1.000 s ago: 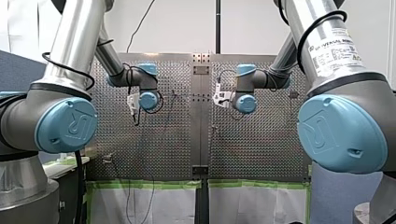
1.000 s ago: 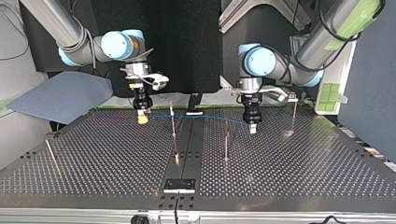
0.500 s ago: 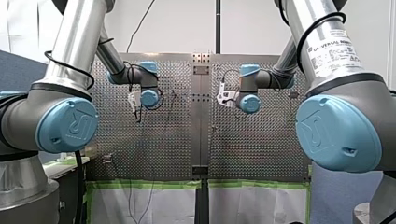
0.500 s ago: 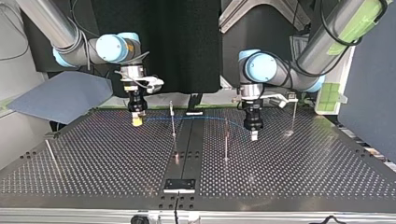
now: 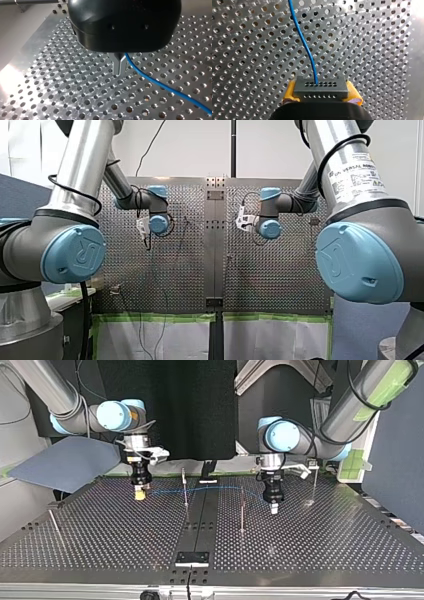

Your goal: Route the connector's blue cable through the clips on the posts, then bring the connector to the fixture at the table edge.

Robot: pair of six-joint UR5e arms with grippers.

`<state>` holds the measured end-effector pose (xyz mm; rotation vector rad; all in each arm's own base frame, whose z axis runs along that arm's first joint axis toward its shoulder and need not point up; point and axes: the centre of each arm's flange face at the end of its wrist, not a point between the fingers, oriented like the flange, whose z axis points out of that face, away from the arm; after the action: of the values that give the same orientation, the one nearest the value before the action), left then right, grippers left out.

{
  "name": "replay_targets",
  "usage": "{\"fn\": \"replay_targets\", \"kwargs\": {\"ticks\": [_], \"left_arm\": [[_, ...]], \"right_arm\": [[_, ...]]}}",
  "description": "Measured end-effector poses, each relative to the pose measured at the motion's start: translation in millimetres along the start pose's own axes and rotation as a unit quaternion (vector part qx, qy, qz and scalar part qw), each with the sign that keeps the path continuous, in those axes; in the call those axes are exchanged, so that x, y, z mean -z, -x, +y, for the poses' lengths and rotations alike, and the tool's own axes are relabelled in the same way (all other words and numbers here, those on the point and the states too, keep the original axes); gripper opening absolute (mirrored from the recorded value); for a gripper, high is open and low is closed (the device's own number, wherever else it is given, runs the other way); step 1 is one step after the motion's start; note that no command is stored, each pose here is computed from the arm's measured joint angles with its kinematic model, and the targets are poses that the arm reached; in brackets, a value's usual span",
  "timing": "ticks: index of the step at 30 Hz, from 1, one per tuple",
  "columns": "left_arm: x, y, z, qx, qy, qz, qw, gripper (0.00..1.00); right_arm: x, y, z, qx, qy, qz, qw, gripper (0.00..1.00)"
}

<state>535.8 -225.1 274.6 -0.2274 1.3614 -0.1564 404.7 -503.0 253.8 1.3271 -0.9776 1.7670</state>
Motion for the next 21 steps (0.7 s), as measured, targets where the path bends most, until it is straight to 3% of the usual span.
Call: {"fn": "replay_targets", "kwargs": {"ticks": [7, 12, 21], "left_arm": [[-12.5, -14.0, -1.9, 0.001, -0.006, 0.017, 0.9998, 0.02], [-25.2, -23.0, -2.4, 0.012, -0.006, 0.021, 0.9997, 0.02], [-46.0, -16.6, -1.2, 0.022, -0.004, 0.011, 0.9997, 0.02]], "right_arm": [[-1.6, -0.6, 4.0, -0.0023, 0.003, 0.002, 1.0, 0.0], [-5.7, 1.5, 13.9, -0.0017, 0.009, 0.004, 0.9999, 0.0], [-16.3, 9.0, 29.7, -0.0007, 0.02, 0.003, 0.9998, 0.0]]}}
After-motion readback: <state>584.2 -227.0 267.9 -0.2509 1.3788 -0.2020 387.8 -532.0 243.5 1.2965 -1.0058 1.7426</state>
